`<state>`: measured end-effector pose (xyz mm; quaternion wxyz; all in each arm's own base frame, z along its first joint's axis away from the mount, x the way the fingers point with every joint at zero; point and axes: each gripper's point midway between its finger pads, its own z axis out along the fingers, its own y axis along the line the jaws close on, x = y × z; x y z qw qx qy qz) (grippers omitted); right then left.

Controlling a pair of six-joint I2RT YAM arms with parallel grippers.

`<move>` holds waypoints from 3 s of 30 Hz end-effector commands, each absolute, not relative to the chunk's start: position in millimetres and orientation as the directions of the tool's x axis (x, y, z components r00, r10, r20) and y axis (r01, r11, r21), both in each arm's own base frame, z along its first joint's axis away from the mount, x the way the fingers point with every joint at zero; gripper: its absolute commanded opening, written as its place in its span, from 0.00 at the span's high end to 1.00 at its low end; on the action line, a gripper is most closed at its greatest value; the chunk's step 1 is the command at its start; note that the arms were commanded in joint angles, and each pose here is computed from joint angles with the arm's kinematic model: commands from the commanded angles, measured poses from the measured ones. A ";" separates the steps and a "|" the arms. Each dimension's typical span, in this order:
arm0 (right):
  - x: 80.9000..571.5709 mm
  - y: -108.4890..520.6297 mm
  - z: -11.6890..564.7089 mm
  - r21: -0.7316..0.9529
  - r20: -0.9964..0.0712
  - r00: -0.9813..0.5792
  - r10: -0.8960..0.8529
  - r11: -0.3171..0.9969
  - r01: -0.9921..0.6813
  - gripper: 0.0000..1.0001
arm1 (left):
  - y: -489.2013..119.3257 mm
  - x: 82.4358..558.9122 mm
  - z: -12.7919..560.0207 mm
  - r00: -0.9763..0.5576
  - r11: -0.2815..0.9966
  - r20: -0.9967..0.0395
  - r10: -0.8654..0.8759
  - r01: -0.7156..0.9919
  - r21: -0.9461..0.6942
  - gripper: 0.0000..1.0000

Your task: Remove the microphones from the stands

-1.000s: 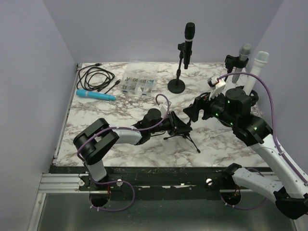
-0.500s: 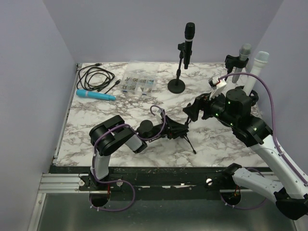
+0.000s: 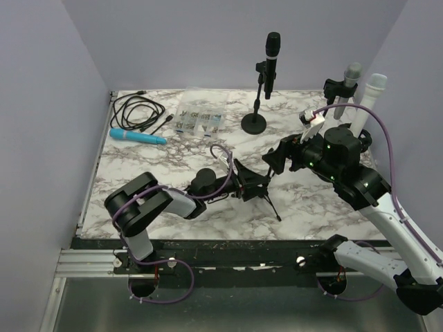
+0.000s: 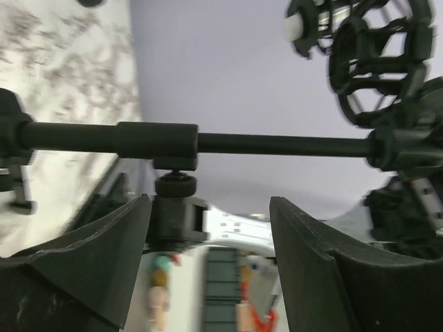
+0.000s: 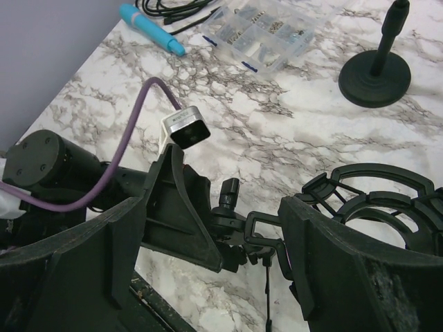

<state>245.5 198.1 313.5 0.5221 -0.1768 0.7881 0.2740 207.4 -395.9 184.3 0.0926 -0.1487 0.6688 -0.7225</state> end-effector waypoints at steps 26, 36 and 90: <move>241.5 196.3 298.8 0.277 -0.888 -0.459 0.001 0.798 -0.535 0.14 | -396.7 228.9 160.0 -0.784 0.733 -0.594 -0.177 0.297 -0.612 0.55; 242.1 197.6 297.9 0.278 -0.888 -0.460 -0.001 0.796 -0.538 0.14 | -402.6 224.2 157.8 -0.804 0.717 -0.572 -0.164 0.301 -0.629 0.59; 243.8 205.1 297.0 0.295 -0.882 -0.472 -0.001 0.780 -0.553 0.14 | -385.9 198.6 180.3 -0.922 -0.124 0.236 -0.307 -0.207 -0.970 0.38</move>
